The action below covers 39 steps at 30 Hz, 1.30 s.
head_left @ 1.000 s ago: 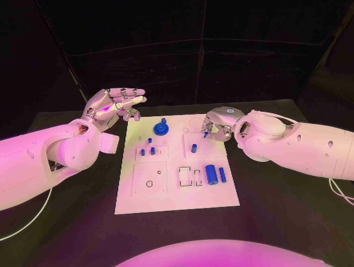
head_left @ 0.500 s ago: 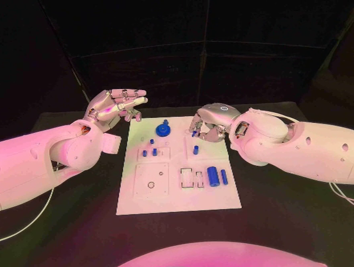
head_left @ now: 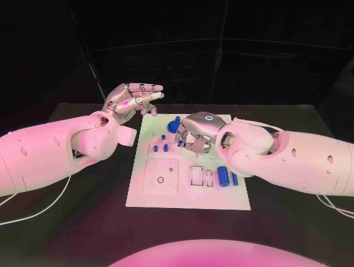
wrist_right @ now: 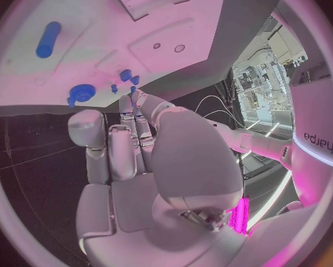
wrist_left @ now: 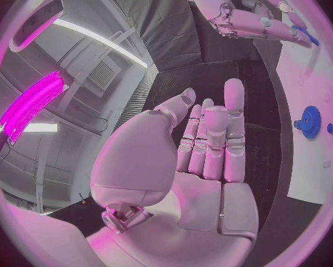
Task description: Assemble the parts on the task board
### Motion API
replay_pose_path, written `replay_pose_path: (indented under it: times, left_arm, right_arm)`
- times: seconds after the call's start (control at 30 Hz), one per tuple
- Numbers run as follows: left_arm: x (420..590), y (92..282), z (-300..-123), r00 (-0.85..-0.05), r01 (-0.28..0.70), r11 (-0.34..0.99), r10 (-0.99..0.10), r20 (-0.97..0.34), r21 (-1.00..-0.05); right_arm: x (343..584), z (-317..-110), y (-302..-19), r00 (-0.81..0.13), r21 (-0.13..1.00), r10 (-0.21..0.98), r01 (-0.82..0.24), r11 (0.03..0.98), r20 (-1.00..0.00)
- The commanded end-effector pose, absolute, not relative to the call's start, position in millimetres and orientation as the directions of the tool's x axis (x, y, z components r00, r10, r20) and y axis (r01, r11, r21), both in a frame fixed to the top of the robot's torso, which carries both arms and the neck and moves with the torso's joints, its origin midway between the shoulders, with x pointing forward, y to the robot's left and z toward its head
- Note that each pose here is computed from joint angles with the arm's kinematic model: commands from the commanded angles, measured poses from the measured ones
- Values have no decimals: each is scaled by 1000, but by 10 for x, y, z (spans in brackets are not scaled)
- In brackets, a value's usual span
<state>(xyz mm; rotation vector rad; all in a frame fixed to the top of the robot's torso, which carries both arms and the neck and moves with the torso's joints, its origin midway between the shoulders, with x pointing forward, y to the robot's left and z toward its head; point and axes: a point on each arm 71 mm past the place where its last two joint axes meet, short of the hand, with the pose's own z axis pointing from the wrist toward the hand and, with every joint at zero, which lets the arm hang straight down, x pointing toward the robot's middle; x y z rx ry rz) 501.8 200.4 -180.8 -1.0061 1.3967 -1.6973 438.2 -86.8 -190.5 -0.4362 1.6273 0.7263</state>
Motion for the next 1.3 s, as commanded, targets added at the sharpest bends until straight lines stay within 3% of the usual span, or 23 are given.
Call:
replay_pose_path:
  times: [0.03,0.5,1.3]
  left_arm:
    - [5030,2004,-1787,-440,60,-172,-889,129,-983]
    - [5059,2008,-1800,-435,51,-163,-892,125,-985]
    - [5069,1991,-1810,-439,42,-161,-890,126,-986]
  right_arm:
    - [4338,-1988,-779,-210,213,93,-672,709,-973]
    - [4214,-2344,-569,-285,253,66,-689,679,-956]
    - [4210,-2445,-532,-314,245,25,-684,687,-949]
